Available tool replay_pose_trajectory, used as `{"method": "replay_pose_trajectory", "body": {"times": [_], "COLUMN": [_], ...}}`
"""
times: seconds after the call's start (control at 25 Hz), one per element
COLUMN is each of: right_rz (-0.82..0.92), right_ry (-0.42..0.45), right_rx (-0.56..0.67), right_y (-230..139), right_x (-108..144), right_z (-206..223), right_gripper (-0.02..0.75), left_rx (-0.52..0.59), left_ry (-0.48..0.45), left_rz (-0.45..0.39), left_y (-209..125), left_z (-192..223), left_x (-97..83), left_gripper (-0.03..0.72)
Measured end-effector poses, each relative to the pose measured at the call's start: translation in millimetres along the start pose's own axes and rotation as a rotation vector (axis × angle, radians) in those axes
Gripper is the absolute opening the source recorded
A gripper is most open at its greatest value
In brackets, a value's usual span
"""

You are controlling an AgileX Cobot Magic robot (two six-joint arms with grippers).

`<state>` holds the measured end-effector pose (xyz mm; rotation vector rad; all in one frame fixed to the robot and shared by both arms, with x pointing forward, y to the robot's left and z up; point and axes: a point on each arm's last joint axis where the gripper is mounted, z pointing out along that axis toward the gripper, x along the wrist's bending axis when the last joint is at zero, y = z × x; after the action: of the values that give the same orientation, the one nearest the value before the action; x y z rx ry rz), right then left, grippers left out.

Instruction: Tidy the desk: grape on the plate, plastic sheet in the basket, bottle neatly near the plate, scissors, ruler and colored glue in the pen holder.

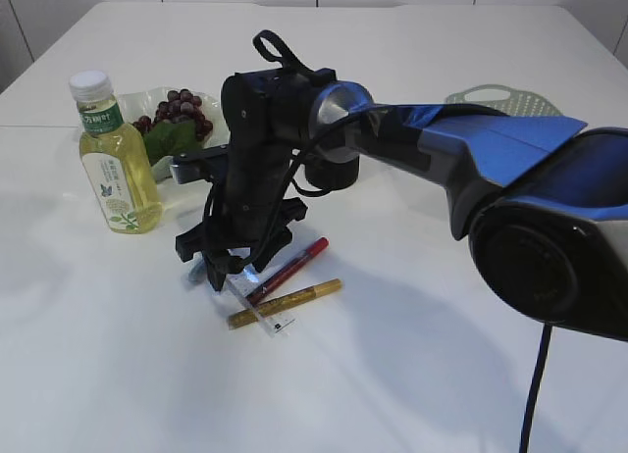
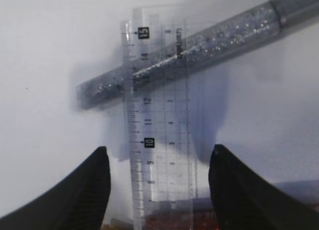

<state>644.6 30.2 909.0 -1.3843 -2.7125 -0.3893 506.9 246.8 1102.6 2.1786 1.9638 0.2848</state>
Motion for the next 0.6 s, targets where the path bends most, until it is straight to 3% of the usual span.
{"method": "replay_pose_trajectory", "body": {"times": [0.6], "right_rz": [0.002], "right_ry": [0.000], "right_rx": [0.002], "right_y": [-0.2], "right_x": [-0.2], "right_z": [0.9], "right_gripper": [0.492], "left_rx": [0.000], "left_ry": [0.000], "left_rz": [0.000], "left_y": [0.0], "left_z": [0.0], "left_x": [0.0], "left_gripper": [0.239]}}
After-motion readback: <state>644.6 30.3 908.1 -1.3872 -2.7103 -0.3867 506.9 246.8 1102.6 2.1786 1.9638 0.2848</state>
